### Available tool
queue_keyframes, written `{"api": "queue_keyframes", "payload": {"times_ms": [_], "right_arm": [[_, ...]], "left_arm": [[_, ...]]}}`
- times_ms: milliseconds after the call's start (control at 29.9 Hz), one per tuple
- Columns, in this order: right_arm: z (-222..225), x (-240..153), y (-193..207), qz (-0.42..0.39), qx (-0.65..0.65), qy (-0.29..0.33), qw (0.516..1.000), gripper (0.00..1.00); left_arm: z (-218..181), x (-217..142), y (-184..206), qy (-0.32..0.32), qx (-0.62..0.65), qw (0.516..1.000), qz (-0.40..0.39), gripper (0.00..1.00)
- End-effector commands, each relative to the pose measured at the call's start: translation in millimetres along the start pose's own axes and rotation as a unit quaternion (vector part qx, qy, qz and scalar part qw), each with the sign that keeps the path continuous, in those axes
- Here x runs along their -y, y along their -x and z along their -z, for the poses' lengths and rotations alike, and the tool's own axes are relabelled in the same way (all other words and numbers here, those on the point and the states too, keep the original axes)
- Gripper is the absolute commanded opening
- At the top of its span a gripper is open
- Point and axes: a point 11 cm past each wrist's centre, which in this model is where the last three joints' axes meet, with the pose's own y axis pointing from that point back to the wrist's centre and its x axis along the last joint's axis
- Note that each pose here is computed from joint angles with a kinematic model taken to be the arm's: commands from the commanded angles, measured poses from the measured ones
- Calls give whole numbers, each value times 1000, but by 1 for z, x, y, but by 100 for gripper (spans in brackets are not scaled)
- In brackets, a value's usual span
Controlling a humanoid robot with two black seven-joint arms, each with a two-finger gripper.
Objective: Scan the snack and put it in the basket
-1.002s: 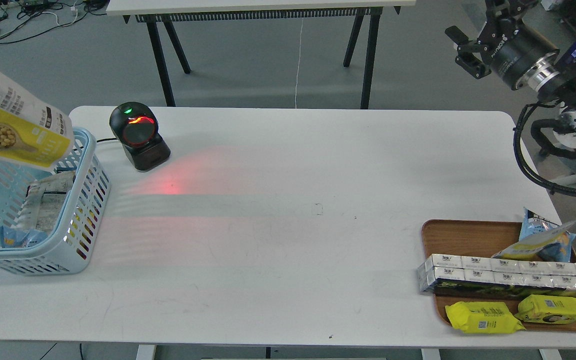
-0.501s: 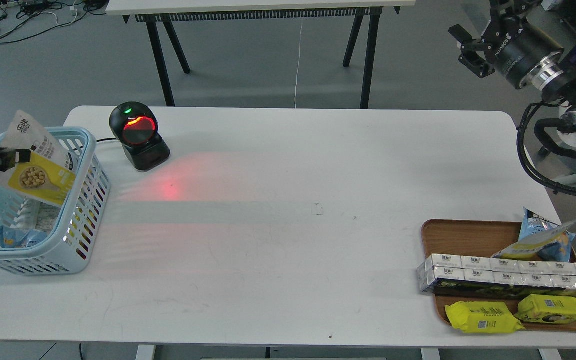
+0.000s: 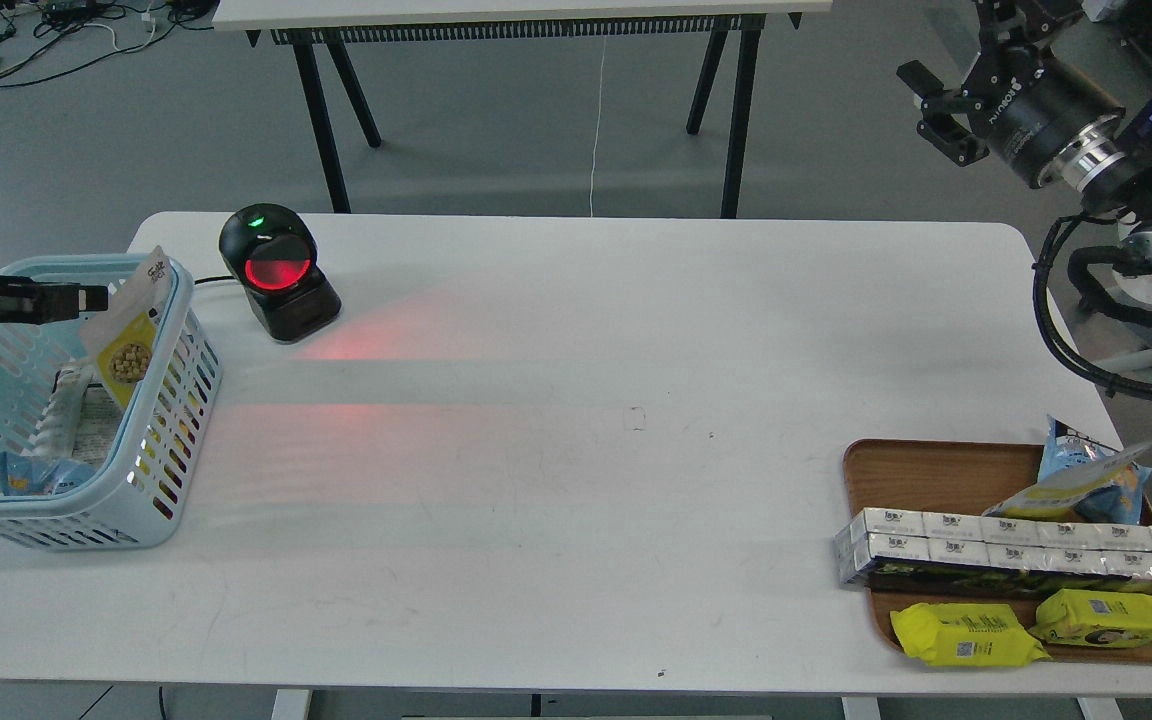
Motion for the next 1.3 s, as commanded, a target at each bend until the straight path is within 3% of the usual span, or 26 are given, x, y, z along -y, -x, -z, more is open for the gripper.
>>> {"api": "queue_keyframes", "payload": {"times_ms": [0, 100, 267, 468, 668, 869, 969, 1102, 1269], "right_arm": [[1, 4, 5, 7, 1, -2, 1000, 98], [8, 7, 5, 8, -2, -8, 1000, 98], [31, 17, 4, 12, -15, -27, 999, 98], [49, 28, 15, 29, -17, -45, 998, 98], [30, 29, 53, 107, -49, -1, 993, 98], [20, 29, 58, 113, -50, 11, 992, 99], [22, 30, 56, 107, -41, 2, 993, 99], [28, 30, 53, 94, -22, -17, 995, 99], [15, 19, 48, 86, -9, -10, 996, 99]], "left_arm": [[-14, -4, -23, 41, -44, 997, -54, 82], [-39, -9, -56, 112, -103, 981, -119, 83], [-90, -7, -106, 267, -224, 914, -206, 83], [-134, 15, -128, 382, -321, 841, -212, 83], [-146, 51, -124, 402, -363, 819, -189, 82], [-157, 82, -107, 408, -392, 808, -167, 83], [-163, 96, -100, 410, -401, 804, -156, 98], [-167, 114, -84, 406, -412, 804, -141, 100], [-157, 110, -82, 409, -429, 790, -157, 100]]}}
